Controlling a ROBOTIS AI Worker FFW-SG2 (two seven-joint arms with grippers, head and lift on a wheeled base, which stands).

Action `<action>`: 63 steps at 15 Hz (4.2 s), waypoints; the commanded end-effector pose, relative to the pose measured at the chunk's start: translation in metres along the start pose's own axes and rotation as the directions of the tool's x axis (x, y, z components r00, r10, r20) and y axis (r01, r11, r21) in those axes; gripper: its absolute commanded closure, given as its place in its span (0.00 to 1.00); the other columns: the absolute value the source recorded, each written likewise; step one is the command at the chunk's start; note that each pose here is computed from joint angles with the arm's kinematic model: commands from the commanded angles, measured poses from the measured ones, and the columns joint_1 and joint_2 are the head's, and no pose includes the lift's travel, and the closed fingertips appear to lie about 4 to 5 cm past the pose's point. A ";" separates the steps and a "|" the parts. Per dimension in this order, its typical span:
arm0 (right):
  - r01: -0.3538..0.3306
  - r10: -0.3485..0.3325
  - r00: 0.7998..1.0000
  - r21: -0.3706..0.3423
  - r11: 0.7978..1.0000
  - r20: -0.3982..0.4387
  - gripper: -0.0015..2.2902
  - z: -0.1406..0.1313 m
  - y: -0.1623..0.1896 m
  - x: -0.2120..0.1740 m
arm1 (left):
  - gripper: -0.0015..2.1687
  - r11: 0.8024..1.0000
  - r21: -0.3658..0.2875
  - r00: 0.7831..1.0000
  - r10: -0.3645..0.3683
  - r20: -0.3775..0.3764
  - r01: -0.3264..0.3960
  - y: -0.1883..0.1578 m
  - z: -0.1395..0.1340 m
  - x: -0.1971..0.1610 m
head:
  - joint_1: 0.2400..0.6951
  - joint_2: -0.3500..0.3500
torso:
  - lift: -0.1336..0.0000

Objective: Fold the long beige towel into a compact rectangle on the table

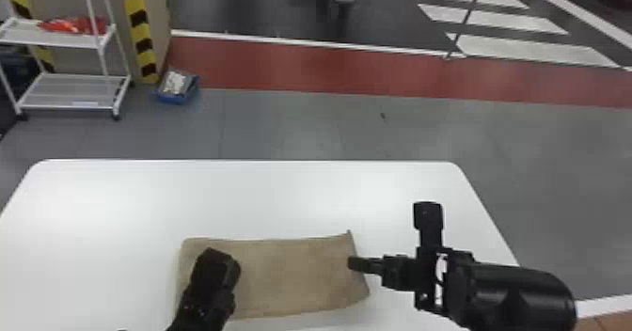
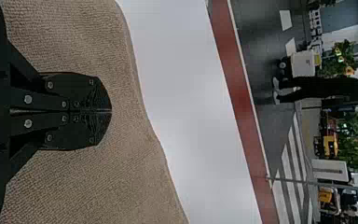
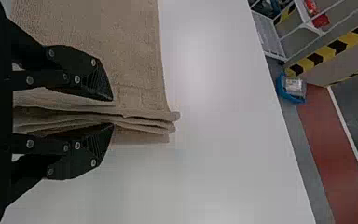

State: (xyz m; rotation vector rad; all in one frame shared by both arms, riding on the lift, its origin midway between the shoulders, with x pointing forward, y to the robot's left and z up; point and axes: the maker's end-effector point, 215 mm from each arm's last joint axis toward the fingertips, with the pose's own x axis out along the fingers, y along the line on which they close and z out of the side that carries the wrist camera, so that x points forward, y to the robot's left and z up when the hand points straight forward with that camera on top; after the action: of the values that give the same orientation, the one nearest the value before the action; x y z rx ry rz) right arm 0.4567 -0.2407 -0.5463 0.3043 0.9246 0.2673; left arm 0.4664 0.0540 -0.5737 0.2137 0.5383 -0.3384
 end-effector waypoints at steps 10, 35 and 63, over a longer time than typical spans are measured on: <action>0.158 -0.169 0.962 -0.068 0.985 -0.214 0.21 -0.024 -0.016 -0.006 | 0.96 1.000 0.007 1.000 -0.009 0.007 0.009 -0.002 0.003 0.000 | 1.00 0.15 | 1.00; 0.240 -0.269 0.944 -0.165 0.957 -0.192 0.14 0.017 -0.039 0.029 | 0.96 0.999 0.010 0.999 -0.031 0.028 0.030 -0.004 0.017 0.004 | 1.00 0.13 | 1.00; 0.020 -0.019 0.993 0.010 1.000 -0.115 0.41 0.042 0.034 -0.018 | 0.96 0.998 0.016 0.998 -0.065 -0.020 0.066 -0.021 -0.002 0.001 | 1.00 0.19 | 1.00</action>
State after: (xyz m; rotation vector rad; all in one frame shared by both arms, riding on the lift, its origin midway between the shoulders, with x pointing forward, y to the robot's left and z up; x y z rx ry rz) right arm 0.4735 -0.2247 -0.5098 0.2765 1.0717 0.2525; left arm 0.4607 0.0393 -0.5768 0.2151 0.5593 -0.3971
